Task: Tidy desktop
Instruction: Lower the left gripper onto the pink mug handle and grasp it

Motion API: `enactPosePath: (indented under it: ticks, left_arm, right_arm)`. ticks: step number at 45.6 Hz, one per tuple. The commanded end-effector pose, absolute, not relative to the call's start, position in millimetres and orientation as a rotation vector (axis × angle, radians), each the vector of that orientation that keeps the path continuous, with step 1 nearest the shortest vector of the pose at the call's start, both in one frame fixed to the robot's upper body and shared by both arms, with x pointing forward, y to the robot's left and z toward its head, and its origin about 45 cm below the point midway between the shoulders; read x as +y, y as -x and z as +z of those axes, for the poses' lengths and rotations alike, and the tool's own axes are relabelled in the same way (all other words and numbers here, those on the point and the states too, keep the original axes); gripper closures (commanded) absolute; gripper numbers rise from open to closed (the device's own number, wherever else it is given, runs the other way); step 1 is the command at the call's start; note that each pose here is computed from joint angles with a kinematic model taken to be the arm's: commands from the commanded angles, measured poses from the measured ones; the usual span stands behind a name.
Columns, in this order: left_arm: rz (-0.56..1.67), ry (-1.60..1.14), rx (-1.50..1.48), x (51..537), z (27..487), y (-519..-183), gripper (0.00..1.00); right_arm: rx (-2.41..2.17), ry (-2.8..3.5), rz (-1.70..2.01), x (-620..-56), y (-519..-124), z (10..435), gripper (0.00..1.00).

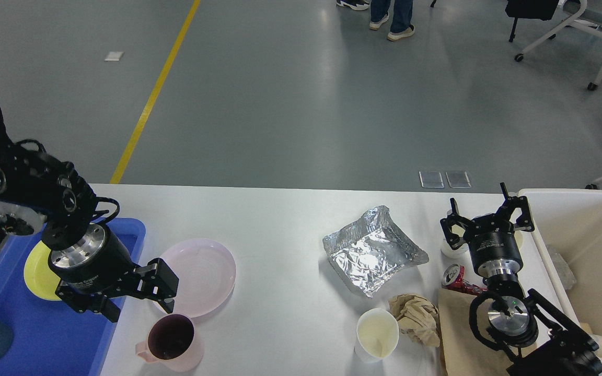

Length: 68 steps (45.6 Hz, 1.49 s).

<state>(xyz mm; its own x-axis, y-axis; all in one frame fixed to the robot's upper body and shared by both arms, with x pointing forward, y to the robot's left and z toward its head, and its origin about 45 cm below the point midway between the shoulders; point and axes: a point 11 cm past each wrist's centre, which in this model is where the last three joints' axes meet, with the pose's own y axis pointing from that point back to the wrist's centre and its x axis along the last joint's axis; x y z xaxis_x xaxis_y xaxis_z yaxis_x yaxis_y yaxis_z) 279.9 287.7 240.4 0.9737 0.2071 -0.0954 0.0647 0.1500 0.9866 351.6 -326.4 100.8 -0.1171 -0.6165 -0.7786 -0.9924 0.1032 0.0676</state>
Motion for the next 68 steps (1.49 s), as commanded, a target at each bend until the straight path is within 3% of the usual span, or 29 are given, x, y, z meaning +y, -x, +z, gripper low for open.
enactPosePath:
  ticks: [1,46,50,55,61,66,68]
  left_arm:
    - [0.158,-1.463,0.171,303,222,-280,0.1]
    - [0.085,-1.495,0.064,304,124,-280,0.11]
    - [0.069,-1.491,0.069,300,119,-276,0.21]
    - [0.059,-1.481,0.075,295,115,-273,0.44]
    - [0.057,-1.483,0.074,295,114,-272,0.56]
    - [0.071,-1.484,0.061,295,114,-274,0.83]
    - [0.075,-1.485,0.057,295,114,-275,0.88]
  right_arm:
    - [1.802,1.572,0.829,-326,-352,101,0.0]
    - [1.802,1.572,0.829,-326,-352,101,0.0]
    - [1.802,1.572,0.829,-326,-352,101,0.0]
    - [1.802,1.572,0.829,-326,-352,101,0.0]
    - [1.8,1.572,0.828,-326,-352,101,0.0]
    - [1.802,1.572,0.829,-326,-352,101,0.0]
    - [1.802,1.573,0.828,-326,-352,101,0.0]
